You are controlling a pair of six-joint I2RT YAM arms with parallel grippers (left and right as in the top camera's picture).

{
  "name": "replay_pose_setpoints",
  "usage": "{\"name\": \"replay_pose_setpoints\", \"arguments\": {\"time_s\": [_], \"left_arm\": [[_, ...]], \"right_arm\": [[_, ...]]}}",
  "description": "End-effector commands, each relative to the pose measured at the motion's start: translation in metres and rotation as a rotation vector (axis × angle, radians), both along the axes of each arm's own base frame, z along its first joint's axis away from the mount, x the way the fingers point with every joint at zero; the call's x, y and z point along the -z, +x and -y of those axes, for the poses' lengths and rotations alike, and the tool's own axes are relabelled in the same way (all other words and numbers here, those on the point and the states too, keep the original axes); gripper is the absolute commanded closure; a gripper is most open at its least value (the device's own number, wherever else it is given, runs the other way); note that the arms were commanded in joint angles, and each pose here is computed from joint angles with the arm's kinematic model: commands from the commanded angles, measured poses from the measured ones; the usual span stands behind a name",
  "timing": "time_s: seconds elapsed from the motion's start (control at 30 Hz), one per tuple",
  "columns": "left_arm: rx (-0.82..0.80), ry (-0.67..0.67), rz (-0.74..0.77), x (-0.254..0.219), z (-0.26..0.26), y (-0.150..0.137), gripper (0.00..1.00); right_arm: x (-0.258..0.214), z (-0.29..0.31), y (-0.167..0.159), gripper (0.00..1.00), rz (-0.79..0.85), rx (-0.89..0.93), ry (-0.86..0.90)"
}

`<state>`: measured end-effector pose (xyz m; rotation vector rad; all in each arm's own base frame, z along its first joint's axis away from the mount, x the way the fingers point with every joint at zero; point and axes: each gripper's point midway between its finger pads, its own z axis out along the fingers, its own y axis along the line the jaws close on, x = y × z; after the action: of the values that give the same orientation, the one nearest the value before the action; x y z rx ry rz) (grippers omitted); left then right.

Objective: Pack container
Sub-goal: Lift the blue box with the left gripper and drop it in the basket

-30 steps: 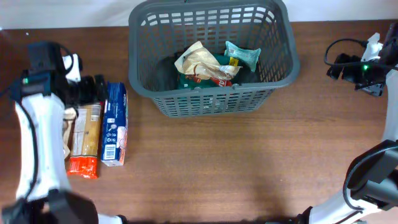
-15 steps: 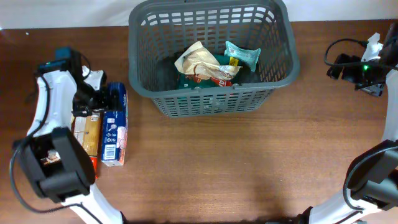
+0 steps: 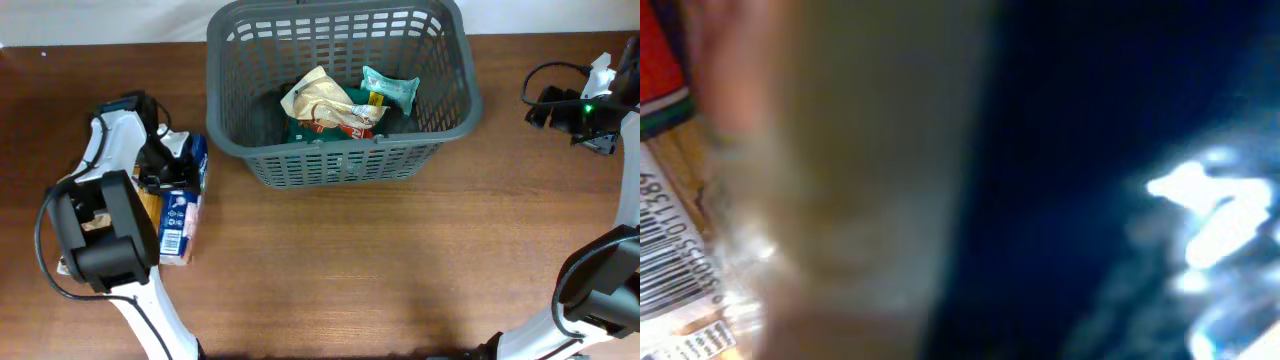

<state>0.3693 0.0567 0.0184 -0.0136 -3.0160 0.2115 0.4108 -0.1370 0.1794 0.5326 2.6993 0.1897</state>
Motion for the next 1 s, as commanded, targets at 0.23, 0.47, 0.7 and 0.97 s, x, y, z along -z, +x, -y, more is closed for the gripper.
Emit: {"name": "replay_pose_setpoints", "arguments": {"time_s": [0.23, 0.47, 0.7, 0.97], "left_arm": [[0.001, 0.047, 0.073, -0.090, -0.004, 0.038, 0.98], [-0.005, 0.172, 0.553, -0.255, -0.017, 0.090, 0.98], [0.330, 0.126, 1.128, -0.402, 0.057, 0.105, 0.98], [0.918, 0.119, 1.358, -0.436, 0.193, 0.099, 0.98]], "right_arm": [[-0.004, -0.003, 0.001, 0.01, 0.012, -0.005, 0.001], [-0.004, -0.003, 0.001, 0.01, 0.012, -0.005, 0.001], [-0.004, -0.003, 0.001, 0.01, 0.012, -0.005, 0.001], [-0.004, -0.003, 0.001, 0.01, 0.012, -0.005, 0.001]]}}
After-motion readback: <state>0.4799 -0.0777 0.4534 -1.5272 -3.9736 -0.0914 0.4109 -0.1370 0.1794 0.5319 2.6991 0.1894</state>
